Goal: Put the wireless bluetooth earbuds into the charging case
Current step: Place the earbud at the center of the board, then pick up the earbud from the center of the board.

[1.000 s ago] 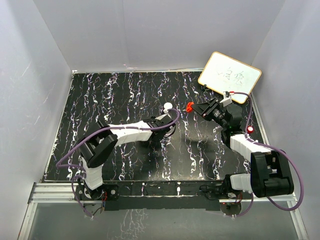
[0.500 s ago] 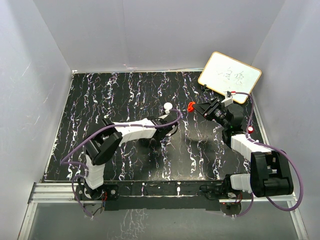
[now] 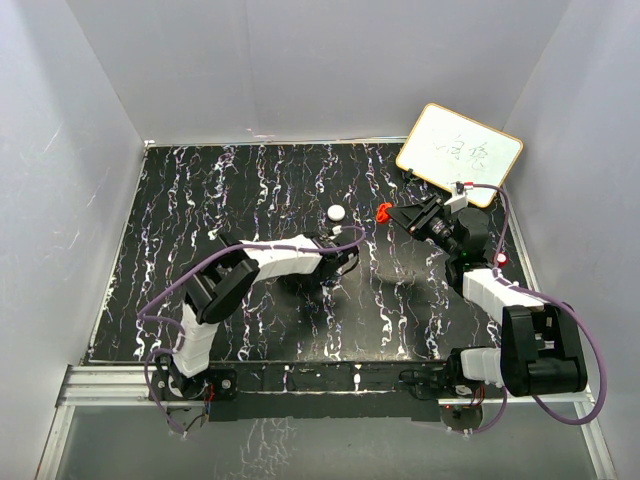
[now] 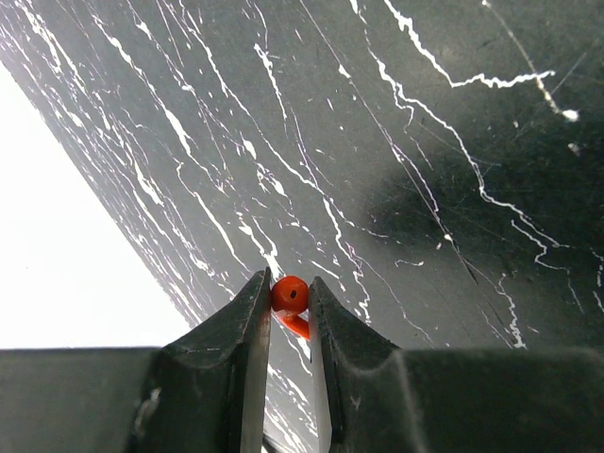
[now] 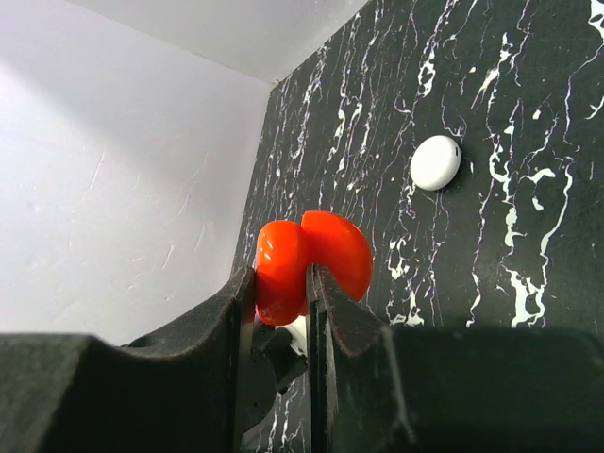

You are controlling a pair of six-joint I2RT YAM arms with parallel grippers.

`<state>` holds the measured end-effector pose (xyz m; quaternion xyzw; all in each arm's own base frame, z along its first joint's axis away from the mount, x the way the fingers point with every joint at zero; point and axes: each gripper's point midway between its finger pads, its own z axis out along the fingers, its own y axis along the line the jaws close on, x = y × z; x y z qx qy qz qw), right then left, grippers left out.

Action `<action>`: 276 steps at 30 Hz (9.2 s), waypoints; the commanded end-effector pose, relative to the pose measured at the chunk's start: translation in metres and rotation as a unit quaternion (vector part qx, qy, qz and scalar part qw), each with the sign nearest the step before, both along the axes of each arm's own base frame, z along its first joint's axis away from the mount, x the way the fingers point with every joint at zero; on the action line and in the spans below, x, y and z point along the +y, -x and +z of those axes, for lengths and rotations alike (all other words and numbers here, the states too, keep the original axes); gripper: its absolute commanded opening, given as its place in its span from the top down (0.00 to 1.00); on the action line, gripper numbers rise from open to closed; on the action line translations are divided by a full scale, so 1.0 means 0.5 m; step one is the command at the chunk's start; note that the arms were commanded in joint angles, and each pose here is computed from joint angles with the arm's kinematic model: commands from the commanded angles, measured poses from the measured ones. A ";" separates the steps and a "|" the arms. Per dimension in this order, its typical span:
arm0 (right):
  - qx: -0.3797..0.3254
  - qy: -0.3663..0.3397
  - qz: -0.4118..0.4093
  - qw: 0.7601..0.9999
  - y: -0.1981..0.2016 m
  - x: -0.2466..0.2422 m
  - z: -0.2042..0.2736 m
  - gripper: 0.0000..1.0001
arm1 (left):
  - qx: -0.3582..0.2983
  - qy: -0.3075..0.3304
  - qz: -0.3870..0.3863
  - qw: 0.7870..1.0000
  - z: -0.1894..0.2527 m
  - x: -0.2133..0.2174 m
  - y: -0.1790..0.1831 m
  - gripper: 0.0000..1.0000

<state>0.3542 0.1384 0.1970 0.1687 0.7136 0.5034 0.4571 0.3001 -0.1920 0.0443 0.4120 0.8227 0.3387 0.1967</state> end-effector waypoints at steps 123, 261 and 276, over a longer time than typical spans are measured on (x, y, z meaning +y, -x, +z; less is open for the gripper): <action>-0.043 0.055 0.017 0.997 -0.001 -0.016 0.043 1.00 | -0.072 0.526 0.085 0.843 0.096 0.021 0.054 0.48; -0.021 0.038 0.273 0.961 0.051 0.145 -0.020 1.00 | -0.237 0.597 -0.080 0.762 0.284 -0.065 -0.105 1.00; 0.041 -0.065 0.374 0.924 0.078 0.223 -0.042 1.00 | -0.218 0.666 -0.242 0.671 0.353 -0.168 -0.063 1.00</action>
